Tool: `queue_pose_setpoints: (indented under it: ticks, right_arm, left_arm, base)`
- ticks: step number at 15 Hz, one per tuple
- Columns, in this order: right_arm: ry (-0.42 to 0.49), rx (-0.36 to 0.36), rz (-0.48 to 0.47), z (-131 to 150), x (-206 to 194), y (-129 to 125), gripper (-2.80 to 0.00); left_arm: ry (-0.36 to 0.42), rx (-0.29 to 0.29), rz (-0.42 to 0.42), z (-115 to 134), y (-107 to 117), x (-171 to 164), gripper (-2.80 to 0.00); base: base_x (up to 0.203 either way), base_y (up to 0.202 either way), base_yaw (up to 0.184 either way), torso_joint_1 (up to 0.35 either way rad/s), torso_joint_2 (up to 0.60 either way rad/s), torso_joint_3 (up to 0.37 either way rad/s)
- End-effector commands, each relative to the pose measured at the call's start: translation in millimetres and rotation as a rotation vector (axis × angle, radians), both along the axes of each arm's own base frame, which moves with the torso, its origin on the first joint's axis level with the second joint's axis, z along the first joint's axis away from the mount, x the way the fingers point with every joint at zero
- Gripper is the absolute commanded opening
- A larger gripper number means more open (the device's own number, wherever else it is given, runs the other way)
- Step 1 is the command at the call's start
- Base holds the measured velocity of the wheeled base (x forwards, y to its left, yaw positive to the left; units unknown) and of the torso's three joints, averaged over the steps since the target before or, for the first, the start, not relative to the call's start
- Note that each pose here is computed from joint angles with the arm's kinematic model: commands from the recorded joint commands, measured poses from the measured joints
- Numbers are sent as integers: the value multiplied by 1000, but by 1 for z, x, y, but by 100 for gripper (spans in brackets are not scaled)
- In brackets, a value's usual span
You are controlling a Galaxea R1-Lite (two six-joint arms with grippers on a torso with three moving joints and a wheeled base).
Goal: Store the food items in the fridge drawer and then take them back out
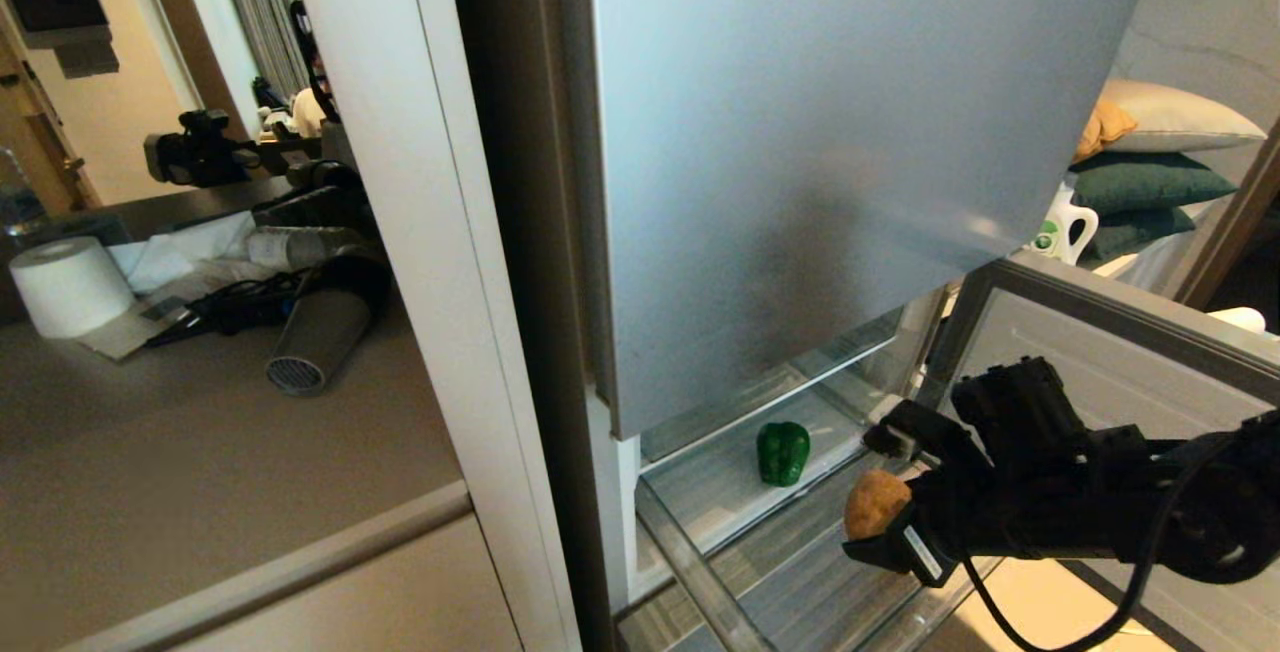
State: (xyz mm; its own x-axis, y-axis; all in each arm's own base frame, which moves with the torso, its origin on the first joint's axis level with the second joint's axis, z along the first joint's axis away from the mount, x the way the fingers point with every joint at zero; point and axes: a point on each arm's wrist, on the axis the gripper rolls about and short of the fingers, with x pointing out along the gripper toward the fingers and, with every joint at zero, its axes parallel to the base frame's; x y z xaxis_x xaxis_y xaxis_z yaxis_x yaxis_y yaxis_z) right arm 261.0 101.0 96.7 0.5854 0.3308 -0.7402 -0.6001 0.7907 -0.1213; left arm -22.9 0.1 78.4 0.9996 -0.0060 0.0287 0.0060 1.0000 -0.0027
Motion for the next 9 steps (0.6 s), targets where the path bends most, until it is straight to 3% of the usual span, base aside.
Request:
queue_pose_setpoints:
  ticks: [1,6,9]
  right_arm:
    - [-28,13,11,14,-18,-3,-280]
    - [-40,42,0,36,-54,-15,-280]
    - [54,53,-38,48,-87,-26,-280]
  left_arm:
    - [10,0,0,-3,0,1,-280]
    - [10,0,0,-3,0,1,-280]
    - [10,0,0,-3,0,1,-280]
  base:
    - [0,0,0,0,0,0]
    - [0,0,0,0,0,0]
    - [0,0,0,0,0,0]
